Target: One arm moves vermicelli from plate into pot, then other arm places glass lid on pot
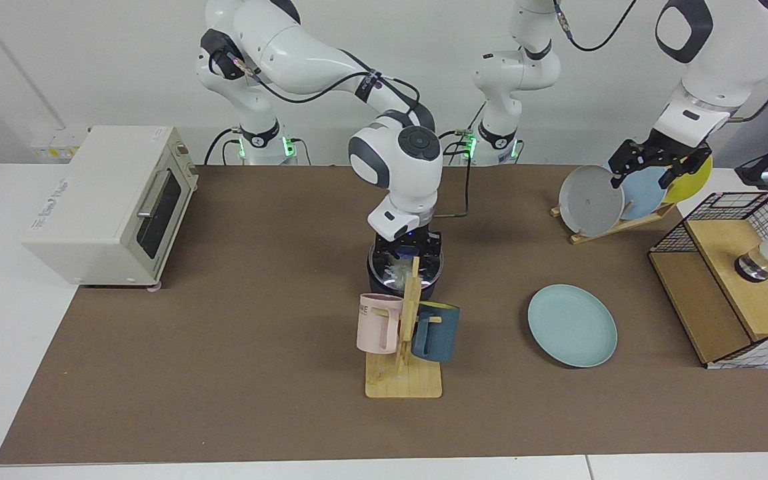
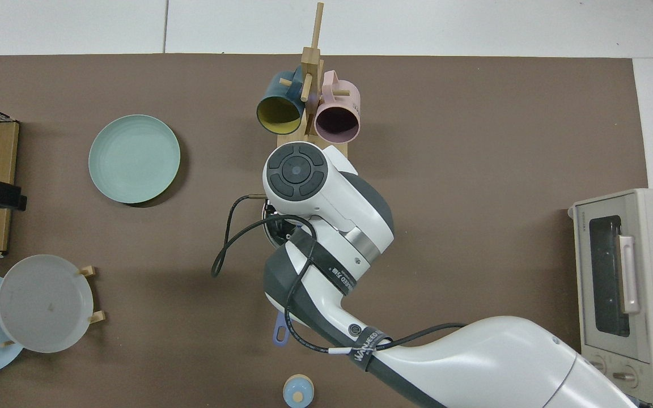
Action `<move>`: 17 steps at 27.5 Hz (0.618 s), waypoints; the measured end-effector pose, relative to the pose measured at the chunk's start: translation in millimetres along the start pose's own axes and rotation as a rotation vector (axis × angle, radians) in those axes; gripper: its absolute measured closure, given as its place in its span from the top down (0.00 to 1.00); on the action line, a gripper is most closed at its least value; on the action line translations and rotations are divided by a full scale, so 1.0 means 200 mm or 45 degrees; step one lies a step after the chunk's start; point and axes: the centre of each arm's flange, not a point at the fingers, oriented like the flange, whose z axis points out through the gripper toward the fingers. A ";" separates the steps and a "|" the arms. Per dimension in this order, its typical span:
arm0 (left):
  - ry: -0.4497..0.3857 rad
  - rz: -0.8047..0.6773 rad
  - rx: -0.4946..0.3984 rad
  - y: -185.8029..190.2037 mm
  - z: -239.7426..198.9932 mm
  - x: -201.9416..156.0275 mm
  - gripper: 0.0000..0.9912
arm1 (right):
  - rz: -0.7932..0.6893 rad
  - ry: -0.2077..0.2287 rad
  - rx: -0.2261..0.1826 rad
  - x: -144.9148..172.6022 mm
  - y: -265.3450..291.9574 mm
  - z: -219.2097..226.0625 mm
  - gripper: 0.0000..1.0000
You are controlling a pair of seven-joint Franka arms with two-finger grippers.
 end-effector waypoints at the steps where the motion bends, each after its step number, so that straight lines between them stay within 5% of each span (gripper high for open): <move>1: 0.000 0.000 0.000 0.00 0.00 0.00 1.00 | 0.000 0.004 -0.004 0.00 0.00 0.00 0.43; 17: 0.000 0.000 0.000 0.00 0.00 0.00 1.00 | 0.023 0.017 0.008 0.02 0.00 0.02 0.43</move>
